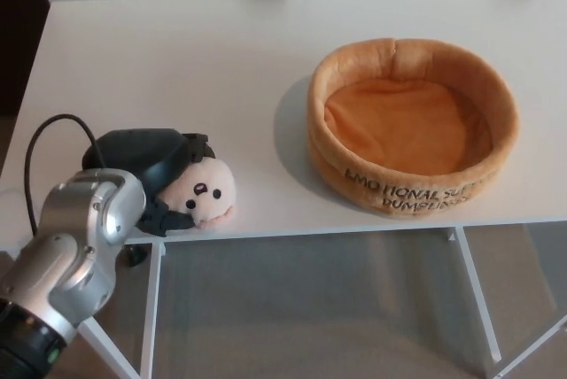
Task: The robot walks towards a table in front, picks a dumpling toy with left hand and puts it in an orange round plate
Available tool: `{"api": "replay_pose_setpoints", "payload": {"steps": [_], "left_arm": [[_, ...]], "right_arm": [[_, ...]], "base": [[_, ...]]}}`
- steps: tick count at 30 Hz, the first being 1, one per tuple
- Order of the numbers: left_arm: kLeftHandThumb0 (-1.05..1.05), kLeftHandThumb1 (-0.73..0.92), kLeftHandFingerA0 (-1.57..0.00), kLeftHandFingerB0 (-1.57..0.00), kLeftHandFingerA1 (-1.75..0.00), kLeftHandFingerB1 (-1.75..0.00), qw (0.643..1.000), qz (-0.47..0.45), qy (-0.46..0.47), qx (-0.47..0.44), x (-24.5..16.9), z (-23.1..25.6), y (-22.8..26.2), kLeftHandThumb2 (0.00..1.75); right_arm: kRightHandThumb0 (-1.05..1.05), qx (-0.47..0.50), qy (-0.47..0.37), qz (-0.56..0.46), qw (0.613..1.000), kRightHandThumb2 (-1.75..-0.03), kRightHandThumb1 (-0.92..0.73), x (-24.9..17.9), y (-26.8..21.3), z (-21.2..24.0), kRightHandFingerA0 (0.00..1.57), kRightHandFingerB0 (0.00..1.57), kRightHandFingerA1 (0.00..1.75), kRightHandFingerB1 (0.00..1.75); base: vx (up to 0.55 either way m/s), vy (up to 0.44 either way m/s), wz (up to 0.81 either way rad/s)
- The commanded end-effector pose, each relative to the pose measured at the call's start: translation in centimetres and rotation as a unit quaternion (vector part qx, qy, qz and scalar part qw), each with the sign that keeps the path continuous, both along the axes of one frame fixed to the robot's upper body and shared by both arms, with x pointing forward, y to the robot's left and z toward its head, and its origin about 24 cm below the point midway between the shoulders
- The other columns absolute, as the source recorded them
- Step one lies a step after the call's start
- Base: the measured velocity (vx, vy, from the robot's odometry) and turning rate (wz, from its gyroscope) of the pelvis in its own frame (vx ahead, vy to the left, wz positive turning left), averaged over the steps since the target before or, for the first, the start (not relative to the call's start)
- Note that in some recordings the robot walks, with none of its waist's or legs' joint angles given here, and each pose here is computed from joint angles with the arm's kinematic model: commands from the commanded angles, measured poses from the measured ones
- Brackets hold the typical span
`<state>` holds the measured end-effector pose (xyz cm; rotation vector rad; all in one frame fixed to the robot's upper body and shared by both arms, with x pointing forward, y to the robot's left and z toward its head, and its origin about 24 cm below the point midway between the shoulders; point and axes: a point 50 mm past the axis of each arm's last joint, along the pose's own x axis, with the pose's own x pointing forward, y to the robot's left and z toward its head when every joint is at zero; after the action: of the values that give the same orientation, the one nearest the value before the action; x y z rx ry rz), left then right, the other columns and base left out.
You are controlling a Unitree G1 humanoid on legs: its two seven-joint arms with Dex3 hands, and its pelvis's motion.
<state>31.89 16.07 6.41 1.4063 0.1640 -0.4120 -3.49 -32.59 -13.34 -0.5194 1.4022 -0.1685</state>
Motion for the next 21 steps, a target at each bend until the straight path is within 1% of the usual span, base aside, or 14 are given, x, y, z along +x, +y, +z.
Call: {"api": "replay_pose_setpoints", "payload": {"steps": [1, 2, 4, 5, 12, 13, 14, 15, 16, 17, 18, 19, 20, 21], "left_arm": [[-0.19, 0.77, -0.7, -0.7, -1.68, -1.22, 0.998, -0.017, -0.05, -0.017, -0.6, -1.1, 0.3, 0.56], [-0.17, 0.79, -0.69, -0.7, -1.67, -1.17, 0.998, -0.018, -0.052, -0.019, -0.6, -1.1, 0.3, 0.57], [-0.17, 0.79, -0.7, -0.7, -1.65, -1.18, 0.998, -0.02, -0.057, -0.025, -0.6, -1.1, 0.5, 0.6], [-0.17, 0.8, -0.69, -0.67, -1.67, -1.16, 0.998, -0.021, -0.061, -0.027, -0.6, -1.1, 0.6, 0.6], [-0.16, 0.8, -0.67, -0.67, -1.69, -1.18, 0.997, -0.024, -0.07, -0.037, -0.6, -1.2, 0.7, 0.59], [-0.12, 0.76, -0.71, -0.66, -1.73, -1.28, 0.992, -0.02, -0.096, -0.074, -0.6, -0.6, 0.4, 0.57], [-0.12, 0.76, -0.71, -0.66, -1.73, -1.28, 0.991, -0.019, -0.104, -0.085, -0.6, -0.4, 0.3, 0.57], [-0.13, 0.76, -0.73, -0.72, -1.74, -1.17, 0.989, -0.017, -0.114, -0.096, -0.5, -0.1, 0.2, 0.58], [-0.13, 0.76, -0.73, -0.72, -1.74, -1.17, 0.988, -0.016, -0.119, -0.1, -0.5, 0.0, 0.2, 0.58], [-0.11, 0.71, -0.78, -0.86, -1.65, -0.85, 0.983, -0.009, -0.138, -0.119, -0.1, 1.1, -0.2, 0.6], [-0.11, 0.71, -0.78, -0.86, -1.65, -0.85, 0.977, -0.001, -0.16, -0.142, 0.3, 2.3, -0.7, 0.6], [-0.11, 0.71, -0.78, -0.86, -1.65, -0.85, 0.976, 0.001, -0.164, -0.146, 0.4, 2.6, -0.8, 0.6], [-0.12, 0.75, -0.87, -0.87, -1.51, -0.87, 0.969, 0.006, -0.181, -0.169, 0.7, 3.6, -1.2, 0.66], [-0.12, 0.75, -0.87, -0.87, -1.51, -0.87, 0.967, 0.007, -0.185, -0.176, 0.8, 3.9, -1.3, 0.66]], "right_arm": [[-0.52, -0.006, 0.0, 0.003, 1.0, -0.83, -0.55, 0.1, -0.5, 0.3, 0.7, 0.39, 0.59, 0.47], [-0.52, -0.006, 0.0, 0.006, 1.0, -0.84, -0.55, 0.1, -0.5, 0.3, 0.71, 0.38, 0.61, 0.48], [-0.52, -0.006, 0.0, 0.009, 1.0, -0.85, -0.54, 0.1, -0.5, 0.3, 0.73, 0.38, 0.62, 0.48], [-0.53, -0.006, 0.002, 0.009, 1.0, -0.84, -0.56, 0.1, -0.6, 0.3, 0.68, 0.38, 0.59, 0.47], [-0.54, -0.009, 0.006, 0.01, 1.0, -0.84, -0.56, 0.1, -0.6, 0.3, 0.69, 0.38, 0.59, 0.47], [-0.46, -0.006, 0.0, 0.017, 1.0, -0.61, -0.67, 0.1, -0.6, 0.3, 0.75, 0.44, 0.5, 0.35], [-0.46, -0.006, -0.001, 0.019, 1.0, -0.61, -0.67, 0.2, -0.6, 0.4, 0.75, 0.44, 0.5, 0.35], [-0.46, -0.005, -0.002, 0.018, 1.0, -0.61, -0.67, 0.2, -0.6, 0.4, 0.73, 0.44, 0.48, 0.34], [-0.46, -0.005, -0.002, 0.017, 1.0, -0.61, -0.67, 0.2, -0.6, 0.3, 0.73, 0.44, 0.48, 0.34], [-0.46, -0.005, -0.001, 0.012, 1.0, -0.61, -0.68, 0.3, -0.6, 0.3, 0.72, 0.42, 0.45, 0.34], [-0.46, -0.005, 0.001, 0.007, 1.0, -0.61, -0.68, 0.4, -0.6, 0.3, 0.72, 0.42, 0.45, 0.34], [-0.46, -0.005, 0.001, 0.006, 1.0, -0.61, -0.68, 0.4, -0.6, 0.3, 0.72, 0.42, 0.45, 0.34], [-0.53, -0.004, 0.001, 0.005, 1.0, -0.84, -0.57, 0.4, -0.7, 0.3, 0.71, 0.39, 0.6, 0.47], [-0.53, -0.004, 0.001, 0.005, 1.0, -0.84, -0.57, 0.4, -0.7, 0.3, 0.71, 0.39, 0.6, 0.47]], "base": [[0.0, 0.0, 0.0], [0.0, 0.0, 0.0], [0.0, 0.0, 0.0], [0.0, 0.0, 0.0], [0.0, 0.0, 0.0], [0.0, 0.0, 0.0], [0.0, 0.0, 0.0], [0.0, 0.0, 0.0], [0.0, 0.0, 0.0], [0.0, 0.0, 0.0], [0.0, 0.0, 0.0], [0.0, 0.0, 0.0], [0.0, 0.0, 0.0], [0.0, 0.0, 0.0]]}}
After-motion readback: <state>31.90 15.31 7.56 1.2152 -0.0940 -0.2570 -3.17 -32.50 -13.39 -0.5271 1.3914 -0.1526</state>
